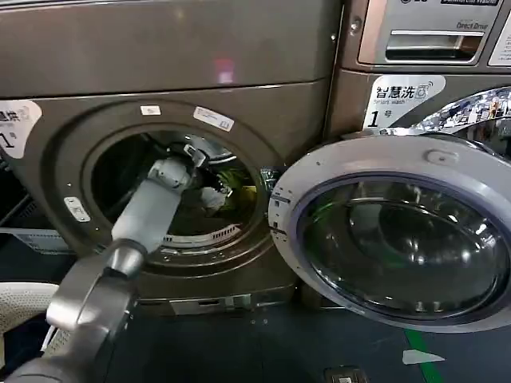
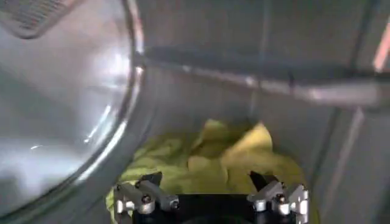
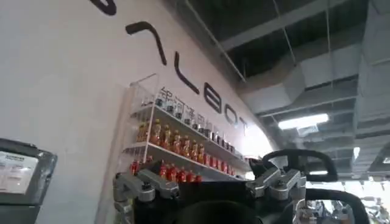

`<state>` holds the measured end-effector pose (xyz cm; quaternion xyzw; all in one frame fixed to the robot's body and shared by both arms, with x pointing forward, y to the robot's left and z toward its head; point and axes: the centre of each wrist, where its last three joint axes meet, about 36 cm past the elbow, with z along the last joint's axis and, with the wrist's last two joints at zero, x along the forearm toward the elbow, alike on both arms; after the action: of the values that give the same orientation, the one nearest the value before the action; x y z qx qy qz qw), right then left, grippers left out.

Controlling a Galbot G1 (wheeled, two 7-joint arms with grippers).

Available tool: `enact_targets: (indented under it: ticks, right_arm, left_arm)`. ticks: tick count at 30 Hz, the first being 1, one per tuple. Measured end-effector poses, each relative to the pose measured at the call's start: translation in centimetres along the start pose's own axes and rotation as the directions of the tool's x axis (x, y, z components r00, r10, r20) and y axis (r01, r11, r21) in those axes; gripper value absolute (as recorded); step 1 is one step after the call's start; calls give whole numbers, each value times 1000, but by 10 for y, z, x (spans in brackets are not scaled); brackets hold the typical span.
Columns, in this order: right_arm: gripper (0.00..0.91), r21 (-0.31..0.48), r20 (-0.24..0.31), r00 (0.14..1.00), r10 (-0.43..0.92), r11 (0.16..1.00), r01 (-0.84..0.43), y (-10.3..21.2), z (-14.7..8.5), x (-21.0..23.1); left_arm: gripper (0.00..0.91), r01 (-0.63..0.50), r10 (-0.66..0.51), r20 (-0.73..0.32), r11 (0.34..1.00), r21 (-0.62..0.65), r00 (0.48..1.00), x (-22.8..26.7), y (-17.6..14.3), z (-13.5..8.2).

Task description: Grasp the clothes from the dryer.

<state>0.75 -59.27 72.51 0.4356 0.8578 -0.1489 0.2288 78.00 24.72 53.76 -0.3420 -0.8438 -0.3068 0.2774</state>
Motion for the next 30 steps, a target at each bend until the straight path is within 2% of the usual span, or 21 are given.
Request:
enact_targets:
  ticks: [8,14,22,30]
  right_arm:
    - [907,-1,0,1000,-2,1000,2,0,1,0]
    - [907,-1,-1,1000,-2,1000,2,0,1,0]
    - [907,0,-1,1000,-6,1000,6,2,2,-1]
    - [907,0,-1,1000,-13,1000,13,5,2,-1]
  left_arm:
    - [907,-71,32,-167,969,-236,986,5,14,1]
    - [907,-135,22,-309,928,-348,951,3,16,8]
    - [907,-207,-15,-473,887,-413,881,2,20,28]
    - [907,-234,-41,-534,868,-437,844,4,23,36]
